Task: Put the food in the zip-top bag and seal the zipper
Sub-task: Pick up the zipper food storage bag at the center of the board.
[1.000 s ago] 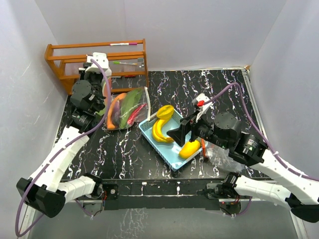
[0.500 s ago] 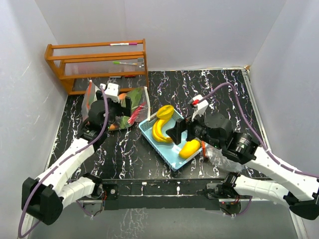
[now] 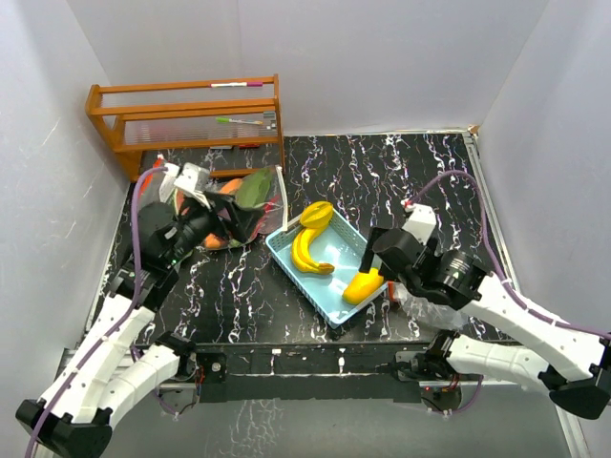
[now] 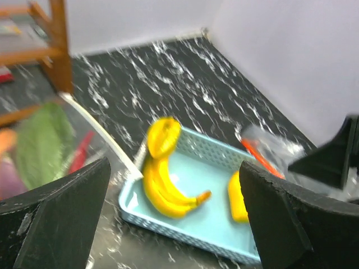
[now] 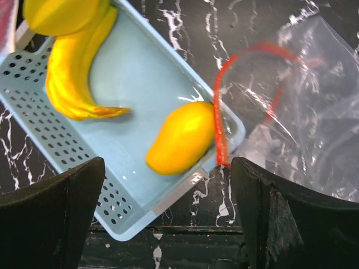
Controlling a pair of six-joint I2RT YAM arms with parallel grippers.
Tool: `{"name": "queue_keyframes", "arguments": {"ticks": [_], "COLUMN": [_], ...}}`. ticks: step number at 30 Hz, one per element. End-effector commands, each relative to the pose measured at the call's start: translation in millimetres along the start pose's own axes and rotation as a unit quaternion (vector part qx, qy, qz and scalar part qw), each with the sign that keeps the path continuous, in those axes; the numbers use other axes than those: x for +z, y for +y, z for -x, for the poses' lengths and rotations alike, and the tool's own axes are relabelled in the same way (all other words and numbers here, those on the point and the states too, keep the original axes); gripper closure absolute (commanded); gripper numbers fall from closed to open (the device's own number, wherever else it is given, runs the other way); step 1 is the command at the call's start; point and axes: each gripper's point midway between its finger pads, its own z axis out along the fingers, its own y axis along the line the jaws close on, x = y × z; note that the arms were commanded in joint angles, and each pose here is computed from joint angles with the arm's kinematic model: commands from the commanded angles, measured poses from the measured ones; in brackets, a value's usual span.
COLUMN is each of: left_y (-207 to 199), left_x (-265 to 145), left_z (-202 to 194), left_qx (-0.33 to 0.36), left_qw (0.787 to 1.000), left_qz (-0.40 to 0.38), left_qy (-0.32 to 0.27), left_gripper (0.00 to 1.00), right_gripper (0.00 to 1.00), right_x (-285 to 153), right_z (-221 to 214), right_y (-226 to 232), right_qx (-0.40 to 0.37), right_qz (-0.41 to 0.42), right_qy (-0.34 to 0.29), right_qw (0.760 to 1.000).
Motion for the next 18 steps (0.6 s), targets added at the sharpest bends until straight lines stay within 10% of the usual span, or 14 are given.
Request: {"name": "queue_keyframes", "arguments": {"ticks": [1,18], "left_y": [-13,-14], "left_x": [-6,-22], "left_z": [-73,-81], "left_qx": [-0.070,-0.061], "left_qw": [0.990,0.992], "left_qz": [-0.048,-0.056], "left_qy": [0.114,0.099], "left_gripper": [0.03,0.03], "right_gripper": [0.04,0.38], "right_x": [-1,59], "right_z": [-11,-31], "right_y": [-30,-49], "right_qx": [0.068,0.052], "right_qz": [-0.049,-0.109], "right_qy": [-0.005,0.009], "right_qw": [0.996,0.993]}}
